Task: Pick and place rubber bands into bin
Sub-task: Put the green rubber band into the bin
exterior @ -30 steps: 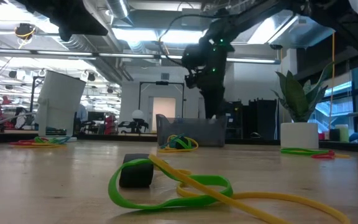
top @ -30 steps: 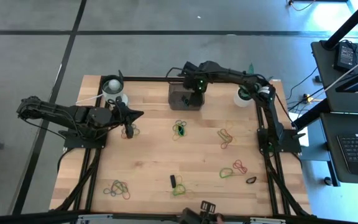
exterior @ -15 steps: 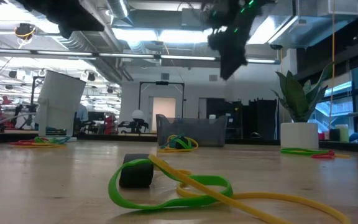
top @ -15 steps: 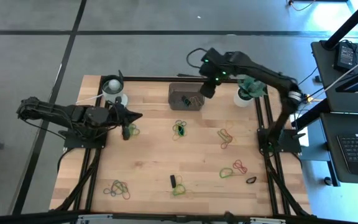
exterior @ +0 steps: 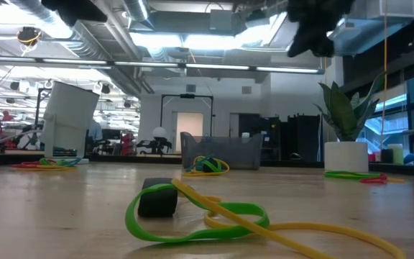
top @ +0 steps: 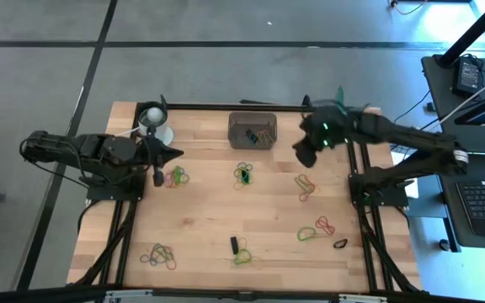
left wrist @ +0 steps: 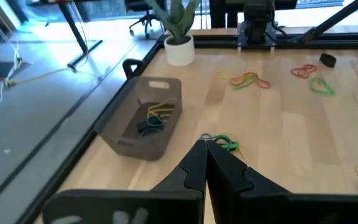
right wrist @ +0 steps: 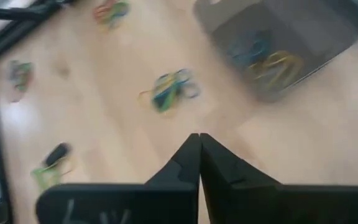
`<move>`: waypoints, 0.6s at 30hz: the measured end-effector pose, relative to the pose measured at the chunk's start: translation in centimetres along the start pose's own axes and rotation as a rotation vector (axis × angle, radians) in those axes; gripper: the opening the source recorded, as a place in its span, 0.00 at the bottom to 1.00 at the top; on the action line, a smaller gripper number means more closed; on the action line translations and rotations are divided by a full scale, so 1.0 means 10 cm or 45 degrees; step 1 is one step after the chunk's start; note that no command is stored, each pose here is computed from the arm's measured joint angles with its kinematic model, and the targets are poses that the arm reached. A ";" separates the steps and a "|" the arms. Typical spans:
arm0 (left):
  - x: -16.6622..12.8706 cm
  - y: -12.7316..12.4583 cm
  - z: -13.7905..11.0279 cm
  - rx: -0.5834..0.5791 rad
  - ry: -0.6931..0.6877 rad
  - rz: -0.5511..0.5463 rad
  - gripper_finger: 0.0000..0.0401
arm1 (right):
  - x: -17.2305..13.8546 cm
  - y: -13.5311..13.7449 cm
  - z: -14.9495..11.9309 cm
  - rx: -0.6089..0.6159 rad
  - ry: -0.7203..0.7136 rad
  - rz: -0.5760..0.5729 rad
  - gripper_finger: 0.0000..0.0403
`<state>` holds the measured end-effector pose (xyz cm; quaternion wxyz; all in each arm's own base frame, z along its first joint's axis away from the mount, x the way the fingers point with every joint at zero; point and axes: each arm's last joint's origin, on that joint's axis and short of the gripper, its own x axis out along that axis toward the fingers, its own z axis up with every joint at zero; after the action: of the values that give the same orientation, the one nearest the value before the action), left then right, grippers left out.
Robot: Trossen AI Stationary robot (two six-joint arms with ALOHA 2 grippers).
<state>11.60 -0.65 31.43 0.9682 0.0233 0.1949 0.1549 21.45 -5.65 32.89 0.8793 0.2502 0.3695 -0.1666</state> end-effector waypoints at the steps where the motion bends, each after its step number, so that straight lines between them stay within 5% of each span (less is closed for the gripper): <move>1: -0.01 0.00 0.02 0.010 -0.008 -0.005 0.01 | 0.00 0.02 -0.10 0.017 -0.005 0.026 0.03; 5: -0.04 0.00 0.08 0.031 -0.018 -0.065 0.01 | 0.03 0.04 -0.45 0.053 -0.017 0.120 0.01; 10: 0.00 -0.02 0.07 0.060 0.068 -0.072 0.01 | 0.19 -0.08 -0.92 0.048 0.182 0.068 0.03; 18: 0.16 -0.08 0.05 0.080 0.154 0.032 0.01 | 0.48 -0.15 -1.21 0.035 0.192 0.111 0.02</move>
<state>13.42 -0.92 31.20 0.9515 0.0467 0.2575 0.1618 17.07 -0.55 21.60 0.8518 0.2901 0.4211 -0.1140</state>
